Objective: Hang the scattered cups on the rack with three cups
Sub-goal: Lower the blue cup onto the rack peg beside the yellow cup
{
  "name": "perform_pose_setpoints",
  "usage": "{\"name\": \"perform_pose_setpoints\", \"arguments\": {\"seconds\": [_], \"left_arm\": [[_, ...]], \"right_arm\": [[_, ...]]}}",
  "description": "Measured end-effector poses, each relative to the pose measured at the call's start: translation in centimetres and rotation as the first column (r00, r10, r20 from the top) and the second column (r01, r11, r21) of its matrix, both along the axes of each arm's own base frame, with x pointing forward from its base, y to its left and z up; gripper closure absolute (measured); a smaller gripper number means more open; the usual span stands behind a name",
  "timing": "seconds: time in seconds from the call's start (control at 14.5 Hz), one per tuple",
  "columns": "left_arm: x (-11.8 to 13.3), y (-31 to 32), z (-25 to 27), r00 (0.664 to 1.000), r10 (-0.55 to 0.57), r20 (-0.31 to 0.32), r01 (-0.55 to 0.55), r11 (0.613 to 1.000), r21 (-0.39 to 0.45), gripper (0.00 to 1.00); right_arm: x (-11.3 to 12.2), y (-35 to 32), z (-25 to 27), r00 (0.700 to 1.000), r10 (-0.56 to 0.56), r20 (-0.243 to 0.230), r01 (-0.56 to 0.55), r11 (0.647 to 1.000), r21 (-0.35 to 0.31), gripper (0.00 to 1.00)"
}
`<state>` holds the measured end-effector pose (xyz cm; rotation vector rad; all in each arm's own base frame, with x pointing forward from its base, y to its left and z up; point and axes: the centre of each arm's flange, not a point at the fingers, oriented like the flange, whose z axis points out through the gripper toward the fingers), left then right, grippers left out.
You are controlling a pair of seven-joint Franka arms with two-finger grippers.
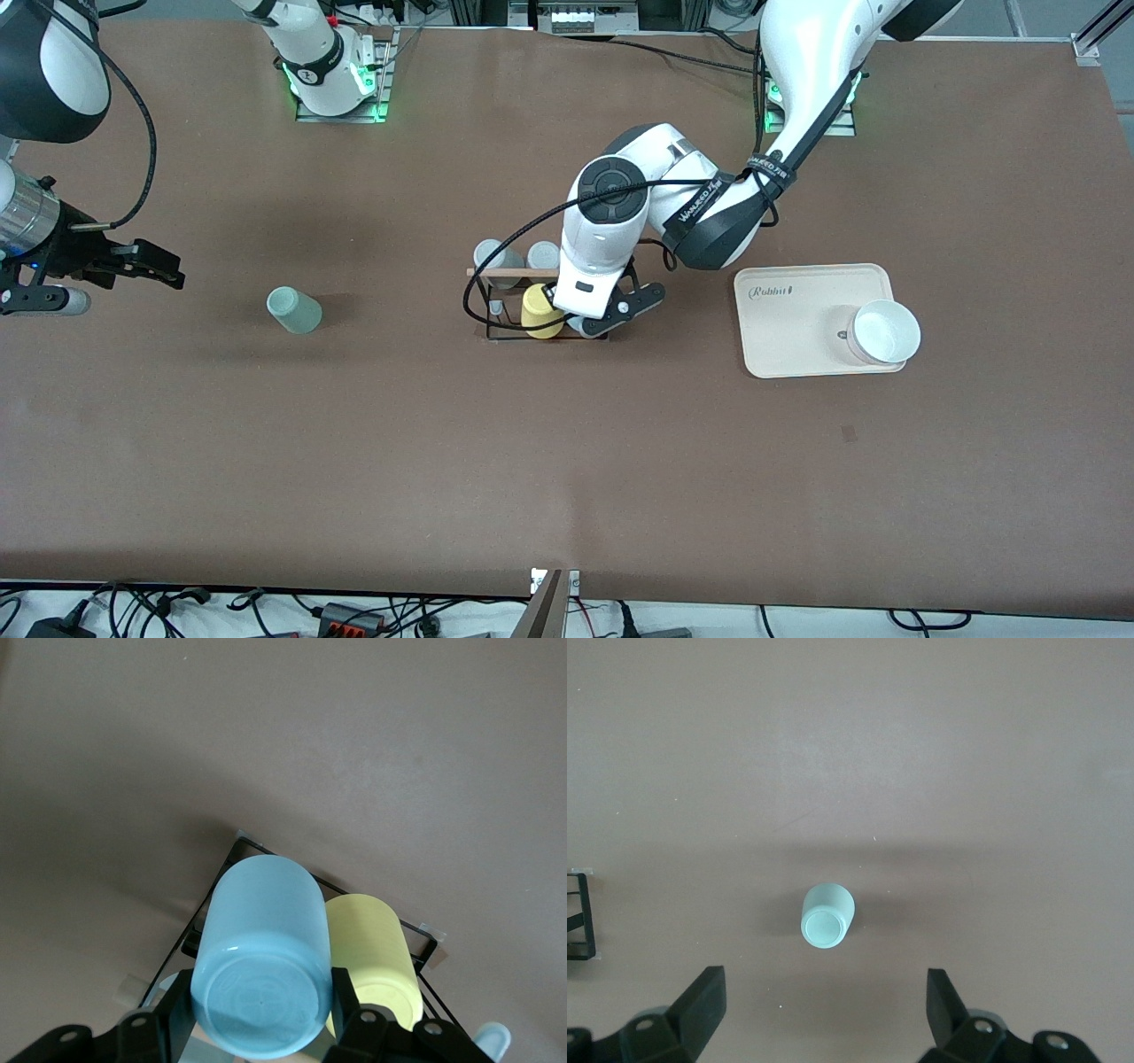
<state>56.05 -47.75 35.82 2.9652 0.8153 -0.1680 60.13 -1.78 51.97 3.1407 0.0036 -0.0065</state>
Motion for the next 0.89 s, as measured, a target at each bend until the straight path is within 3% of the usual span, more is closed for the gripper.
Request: {"name": "perform_pose_setpoints", "arguments": {"seconds": [0.89], "left_arm": [[-0.4,-0.2,-3.4,0.999,-0.006,-0.039,0.007,1.0,0.02,0.35]], "right_arm": [[0.5,0.5,-2.2,0.999,0.01,-0.045,-0.01,1.0,0.0,0.0]]}}
